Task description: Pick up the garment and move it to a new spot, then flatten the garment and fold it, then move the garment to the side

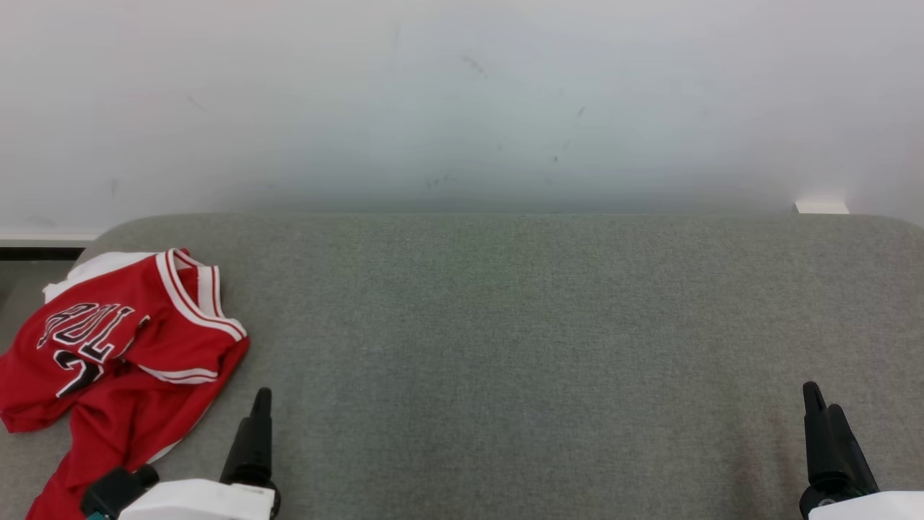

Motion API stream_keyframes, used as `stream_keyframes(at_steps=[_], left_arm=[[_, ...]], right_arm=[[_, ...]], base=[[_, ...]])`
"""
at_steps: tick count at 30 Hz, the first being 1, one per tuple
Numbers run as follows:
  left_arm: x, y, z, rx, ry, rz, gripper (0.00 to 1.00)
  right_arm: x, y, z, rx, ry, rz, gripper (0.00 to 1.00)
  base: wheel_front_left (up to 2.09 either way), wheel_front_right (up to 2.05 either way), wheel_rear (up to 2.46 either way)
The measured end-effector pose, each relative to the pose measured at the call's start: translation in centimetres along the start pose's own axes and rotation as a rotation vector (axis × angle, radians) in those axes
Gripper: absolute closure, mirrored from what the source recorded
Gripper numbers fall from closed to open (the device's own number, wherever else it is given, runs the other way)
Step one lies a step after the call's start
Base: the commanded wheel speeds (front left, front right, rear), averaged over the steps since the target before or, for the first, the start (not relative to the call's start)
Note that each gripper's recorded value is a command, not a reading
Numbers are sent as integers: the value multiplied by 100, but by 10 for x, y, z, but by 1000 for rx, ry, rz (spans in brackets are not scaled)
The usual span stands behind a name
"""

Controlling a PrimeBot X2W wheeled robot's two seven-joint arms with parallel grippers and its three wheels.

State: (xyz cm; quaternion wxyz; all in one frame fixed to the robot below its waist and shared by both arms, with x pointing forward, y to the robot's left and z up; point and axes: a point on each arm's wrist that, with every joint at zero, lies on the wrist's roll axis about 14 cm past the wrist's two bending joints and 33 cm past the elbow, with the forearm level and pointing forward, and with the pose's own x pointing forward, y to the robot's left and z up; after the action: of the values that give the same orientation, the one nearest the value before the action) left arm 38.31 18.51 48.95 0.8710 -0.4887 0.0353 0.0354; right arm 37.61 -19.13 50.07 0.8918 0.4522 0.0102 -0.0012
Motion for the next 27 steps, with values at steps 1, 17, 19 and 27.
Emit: stream_keyframes(at_steps=[1,17,19,27], left_arm=[[0,0,0,15,-3,0,0],[-3,2,2,276,-32,4,0],[-3,2,2,311,-34,6,0],[-4,-1,2,442,-43,-13,0]], right_arm=[[0,1,0,-16,-2,2,0],[-4,2,2,-242,-18,20,0],[-5,2,2,-271,-17,23,0],[-8,1,-1,-366,-14,28,0]], base=[[0,0,0],[0,0,0],[0,0,0],[0,0,0]])
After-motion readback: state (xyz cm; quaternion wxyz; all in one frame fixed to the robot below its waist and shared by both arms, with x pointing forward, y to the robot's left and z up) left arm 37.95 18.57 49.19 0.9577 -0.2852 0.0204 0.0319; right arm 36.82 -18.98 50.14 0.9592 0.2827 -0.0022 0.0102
